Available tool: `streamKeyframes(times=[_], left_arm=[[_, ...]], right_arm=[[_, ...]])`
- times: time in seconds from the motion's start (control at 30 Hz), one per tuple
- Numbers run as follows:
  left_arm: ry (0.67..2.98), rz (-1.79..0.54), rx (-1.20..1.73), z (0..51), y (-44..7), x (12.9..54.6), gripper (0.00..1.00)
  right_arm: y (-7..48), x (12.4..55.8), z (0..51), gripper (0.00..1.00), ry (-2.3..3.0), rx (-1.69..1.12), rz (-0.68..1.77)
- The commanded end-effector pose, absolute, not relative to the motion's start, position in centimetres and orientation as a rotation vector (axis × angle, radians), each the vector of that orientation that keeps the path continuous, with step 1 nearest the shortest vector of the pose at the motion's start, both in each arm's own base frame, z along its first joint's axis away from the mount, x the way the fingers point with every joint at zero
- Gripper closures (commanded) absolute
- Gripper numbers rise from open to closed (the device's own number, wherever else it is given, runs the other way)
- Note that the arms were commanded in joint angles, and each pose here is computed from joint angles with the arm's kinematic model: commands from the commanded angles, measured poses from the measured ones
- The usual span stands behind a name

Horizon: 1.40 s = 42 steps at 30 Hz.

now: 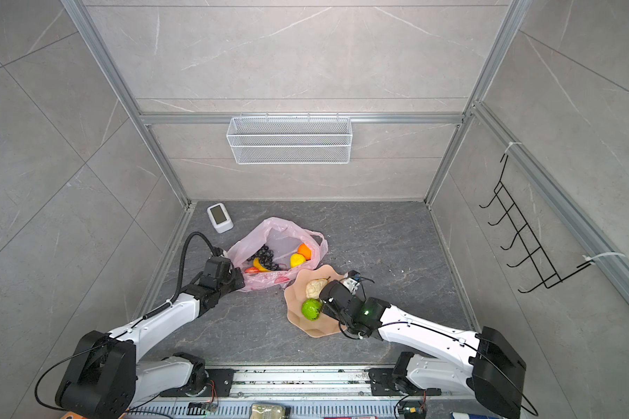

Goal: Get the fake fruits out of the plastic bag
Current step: 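Move the right gripper back into the bag toward the yellow mango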

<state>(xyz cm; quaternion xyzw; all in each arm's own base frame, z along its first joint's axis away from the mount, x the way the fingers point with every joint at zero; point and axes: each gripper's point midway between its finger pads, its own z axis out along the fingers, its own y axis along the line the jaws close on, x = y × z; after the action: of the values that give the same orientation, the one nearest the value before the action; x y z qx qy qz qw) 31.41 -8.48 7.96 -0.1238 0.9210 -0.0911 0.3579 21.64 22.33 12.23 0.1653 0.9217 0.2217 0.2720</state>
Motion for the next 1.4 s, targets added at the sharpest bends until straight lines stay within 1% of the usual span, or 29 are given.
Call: streamKeyframes(times=[0.0,0.1,0.3,0.43,0.57,0.67,0.97,1.37], left_arm=[[2.318,-0.198,-0.23,9.7,-9.5,32.1,1.0],[2.306,-0.129,-0.155,10.3,-10.4,32.0,1.0],[2.33,-0.024,-0.085,9.9,-11.2,32.1,1.0],[2.363,-0.003,-0.068,9.3,-11.6,32.3,1.0],[2.366,-0.013,-0.071,9.2,-11.8,32.3,1.0],[2.361,-0.02,-0.078,9.2,-11.7,32.3,1.0],[2.359,-0.036,-0.076,9.3,-11.9,32.2,1.0],[2.359,-0.033,-0.075,9.3,-11.9,32.2,1.0]], right_arm=[[22.4,23.5,15.0,0.47,2.425,0.33,0.537],[24.3,25.6,16.3,0.46,2.433,0.229,0.522],[29.4,30.2,17.1,0.46,2.464,0.041,0.494],[31.8,33.7,16.1,0.46,2.486,-0.039,0.44],[33.6,36.1,15.7,0.46,2.475,-0.106,0.382],[34.0,37.7,14.1,0.46,2.494,-0.143,0.301],[33.6,40.4,10.8,0.44,2.549,-0.132,0.19],[32.9,41.3,7.1,0.42,2.625,-0.128,0.149]])
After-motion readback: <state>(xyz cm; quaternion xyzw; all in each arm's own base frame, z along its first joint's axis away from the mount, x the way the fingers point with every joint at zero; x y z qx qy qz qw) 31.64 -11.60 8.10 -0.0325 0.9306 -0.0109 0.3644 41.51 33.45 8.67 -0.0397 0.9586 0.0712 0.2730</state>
